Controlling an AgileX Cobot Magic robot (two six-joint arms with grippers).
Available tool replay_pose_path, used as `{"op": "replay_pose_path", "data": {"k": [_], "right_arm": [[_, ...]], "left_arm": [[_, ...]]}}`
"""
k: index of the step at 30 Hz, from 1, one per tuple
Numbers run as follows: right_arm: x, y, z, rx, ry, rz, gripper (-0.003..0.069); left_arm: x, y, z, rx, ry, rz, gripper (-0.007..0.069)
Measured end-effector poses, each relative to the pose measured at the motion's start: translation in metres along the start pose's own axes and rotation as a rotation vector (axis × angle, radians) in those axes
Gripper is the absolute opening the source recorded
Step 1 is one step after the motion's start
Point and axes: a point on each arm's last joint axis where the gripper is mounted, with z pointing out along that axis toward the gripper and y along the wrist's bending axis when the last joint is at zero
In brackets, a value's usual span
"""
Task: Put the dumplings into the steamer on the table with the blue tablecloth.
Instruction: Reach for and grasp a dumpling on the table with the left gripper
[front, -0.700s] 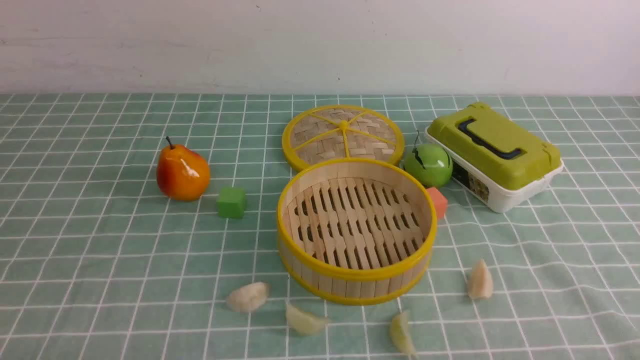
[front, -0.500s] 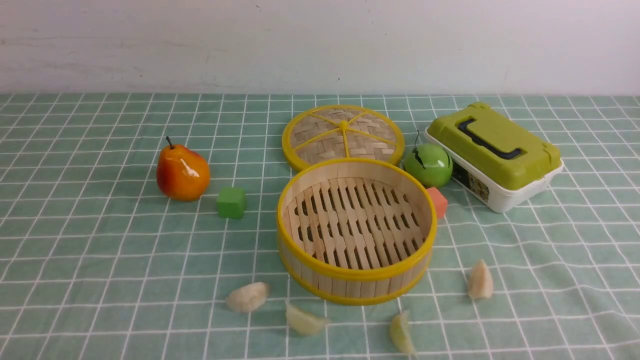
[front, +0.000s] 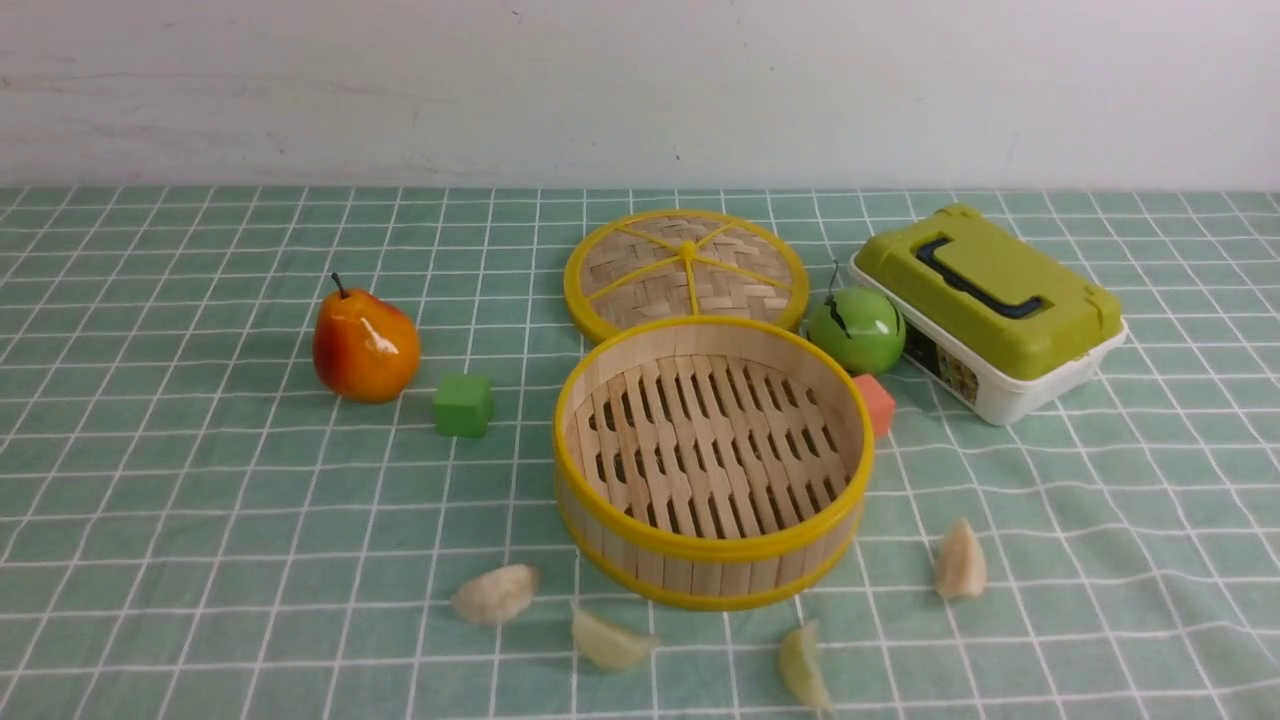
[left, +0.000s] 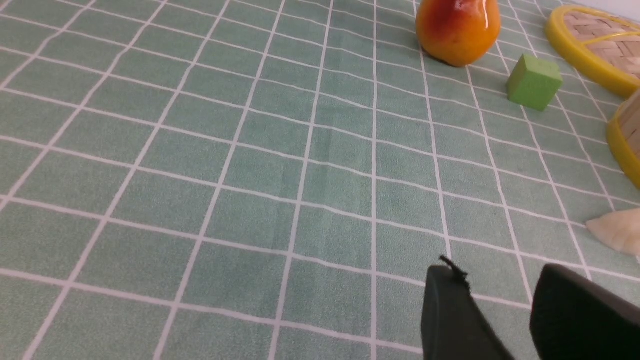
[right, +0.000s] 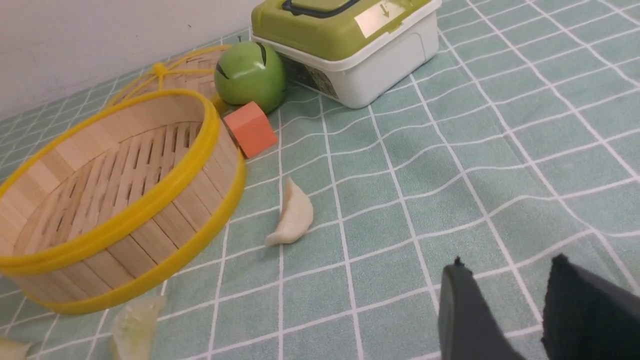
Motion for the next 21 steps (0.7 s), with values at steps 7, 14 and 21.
{"op": "replay_pose_path", "data": {"k": [7,14,21], "right_arm": [[-0.0004,-0.0020,0.0000,0.022,-0.004,-0.068,0.0240],[-0.0005,-0.0023,0.0000,0.025,-0.004,-0.077,0.0240],[-0.0002,-0.0023,0.0000,0.026,-0.002,-0.077,0.0240]], "left_arm": [[0.0000,0.0000,0.0000,0.000,0.000,0.000,0.0237],[0.0000,0.0000,0.0000,0.000,0.000,0.000,0.0237],[0.0000,0.0000,0.0000,0.000,0.000,0.000,0.0237]]}}
